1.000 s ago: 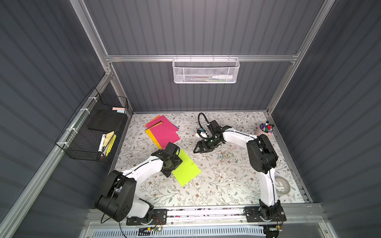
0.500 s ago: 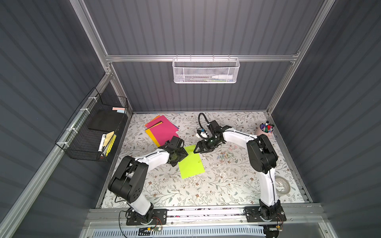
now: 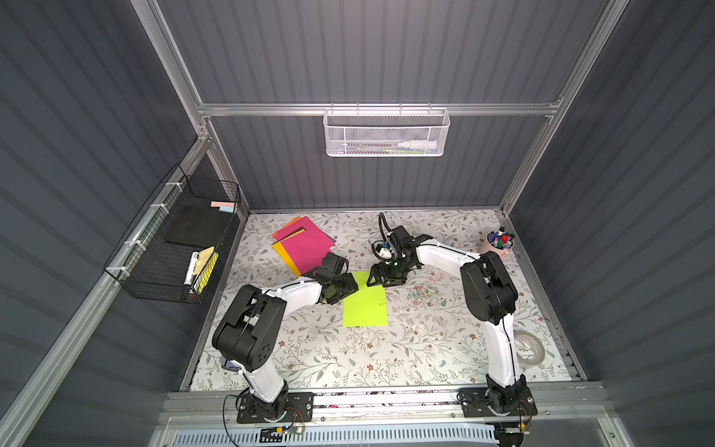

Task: Unclip the paperclips from the documents
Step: Move the document to the center of the board, then pick up the document from the center of the board.

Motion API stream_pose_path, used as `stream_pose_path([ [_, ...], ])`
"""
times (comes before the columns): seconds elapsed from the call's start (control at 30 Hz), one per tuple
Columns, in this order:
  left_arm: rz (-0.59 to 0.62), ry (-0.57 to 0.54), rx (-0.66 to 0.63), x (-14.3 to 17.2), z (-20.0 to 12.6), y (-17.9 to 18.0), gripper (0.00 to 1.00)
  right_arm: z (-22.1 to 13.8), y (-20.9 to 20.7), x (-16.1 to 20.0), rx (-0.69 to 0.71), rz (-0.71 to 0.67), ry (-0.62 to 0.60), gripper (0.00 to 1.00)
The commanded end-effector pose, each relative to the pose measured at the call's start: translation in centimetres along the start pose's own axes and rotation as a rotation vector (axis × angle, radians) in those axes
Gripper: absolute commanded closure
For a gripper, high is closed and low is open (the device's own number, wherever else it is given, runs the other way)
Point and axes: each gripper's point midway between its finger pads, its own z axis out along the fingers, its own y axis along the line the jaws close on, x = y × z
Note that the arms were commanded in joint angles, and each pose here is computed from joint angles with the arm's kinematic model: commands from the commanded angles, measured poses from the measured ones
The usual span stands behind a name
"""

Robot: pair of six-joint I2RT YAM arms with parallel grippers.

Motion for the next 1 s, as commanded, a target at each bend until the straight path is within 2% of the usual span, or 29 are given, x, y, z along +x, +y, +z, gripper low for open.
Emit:
stream_pose_path([
  [0.0, -0.002, 0.200, -0.130, 5.8, 1.9, 5.2, 0.34, 0.7, -2.1, 0.6, 0.099, 0.083, 0.033, 0.19],
  [0.13, -0.004, 0.225, -0.125, 6.8, 2.0, 5.8, 0.37, 0.6, -3.6, 1.1, 0.171, 0.122, 0.030, 0.18],
  [0.3, -0.002, 0.236, -0.127, 7.3, 1.9, 6.2, 0.37, -1.3, -2.8, 0.5, 0.155, 0.116, -0.038, 0.17],
  [0.5, 0.010, 0.252, -0.112, 7.6, 2.3, 6.1, 0.38, -1.0, -4.0, 1.3, 0.165, 0.165, -0.001, 0.17],
  [0.63, 0.027, 0.253, -0.105, 7.5, 2.2, 5.8, 0.39, -2.4, -3.4, 0.9, 0.165, 0.148, -0.077, 0.16],
  [0.7, 0.035, 0.251, -0.091, 7.4, 2.1, 5.5, 0.39, -2.7, -4.0, 1.0, 0.184, 0.164, -0.075, 0.16],
  [0.83, 0.052, 0.274, -0.100, 7.8, 2.5, 5.8, 0.42, -0.9, -4.9, 1.8, 0.173, 0.202, 0.004, 0.16],
  [0.97, 0.069, 0.296, -0.114, 8.4, 2.9, 6.0, 0.46, 0.2, -4.9, 1.5, 0.145, 0.229, 0.010, 0.17],
])
